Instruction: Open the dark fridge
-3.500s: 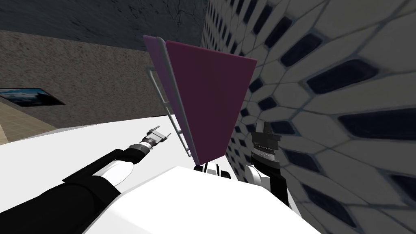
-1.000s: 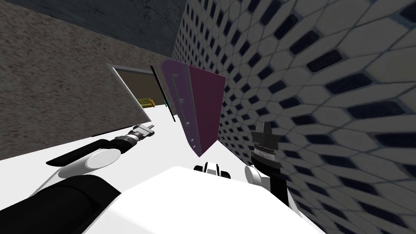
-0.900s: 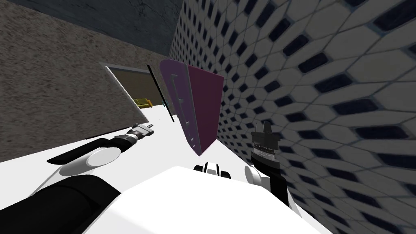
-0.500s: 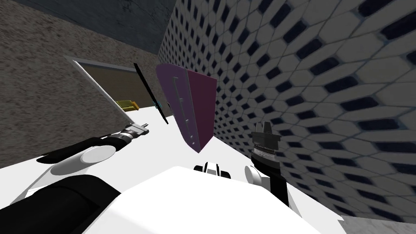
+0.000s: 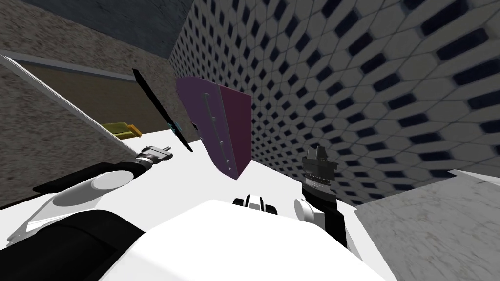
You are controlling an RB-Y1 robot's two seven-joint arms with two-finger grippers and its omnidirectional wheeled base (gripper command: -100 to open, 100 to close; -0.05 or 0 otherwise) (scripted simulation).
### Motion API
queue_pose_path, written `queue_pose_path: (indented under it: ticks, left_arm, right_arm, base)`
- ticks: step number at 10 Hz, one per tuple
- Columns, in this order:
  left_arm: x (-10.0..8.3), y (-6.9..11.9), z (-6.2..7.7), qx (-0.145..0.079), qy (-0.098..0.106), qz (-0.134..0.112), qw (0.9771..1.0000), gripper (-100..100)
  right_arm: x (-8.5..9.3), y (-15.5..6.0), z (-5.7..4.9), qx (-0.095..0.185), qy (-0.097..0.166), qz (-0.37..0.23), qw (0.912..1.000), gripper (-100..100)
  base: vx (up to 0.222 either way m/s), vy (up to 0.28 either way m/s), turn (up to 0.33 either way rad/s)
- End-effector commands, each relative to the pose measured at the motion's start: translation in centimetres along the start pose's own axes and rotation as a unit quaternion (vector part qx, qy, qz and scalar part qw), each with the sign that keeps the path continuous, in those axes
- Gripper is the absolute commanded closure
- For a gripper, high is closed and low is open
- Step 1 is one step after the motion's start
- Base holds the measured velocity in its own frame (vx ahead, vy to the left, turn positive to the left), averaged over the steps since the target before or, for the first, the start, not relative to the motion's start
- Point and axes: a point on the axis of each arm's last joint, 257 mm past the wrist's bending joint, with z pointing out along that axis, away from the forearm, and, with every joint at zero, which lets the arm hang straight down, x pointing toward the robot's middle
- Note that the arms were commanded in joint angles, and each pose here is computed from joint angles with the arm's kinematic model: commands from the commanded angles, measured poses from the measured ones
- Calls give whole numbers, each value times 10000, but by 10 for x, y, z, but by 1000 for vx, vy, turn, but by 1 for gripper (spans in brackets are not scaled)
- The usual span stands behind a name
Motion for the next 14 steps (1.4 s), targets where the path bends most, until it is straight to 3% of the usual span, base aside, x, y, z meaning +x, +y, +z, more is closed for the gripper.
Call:
queue_pose_path:
  ticks: [1,2,7,14]
  left_arm:
    - [-7,-2,2,20,-70,-20,10000,100]
    - [-22,2,3,8,-217,-68,9997,-100]
    - [-56,14,6,-29,-556,-169,9983,-100]
    - [-105,36,7,-118,-1055,-303,9939,-100]
  right_arm:
    - [0,0,0,1,0,-1,10000,0]
    - [0,0,0,2,-1,-2,10000,0]
    - [0,0,0,2,-1,-1,10000,0]
    - [0,0,0,2,-1,-1,10000,0]
  base:
    - [-50,6,4]
    - [77,-64,-4]
    - [143,-128,-1]
    - [148,-116,-1]
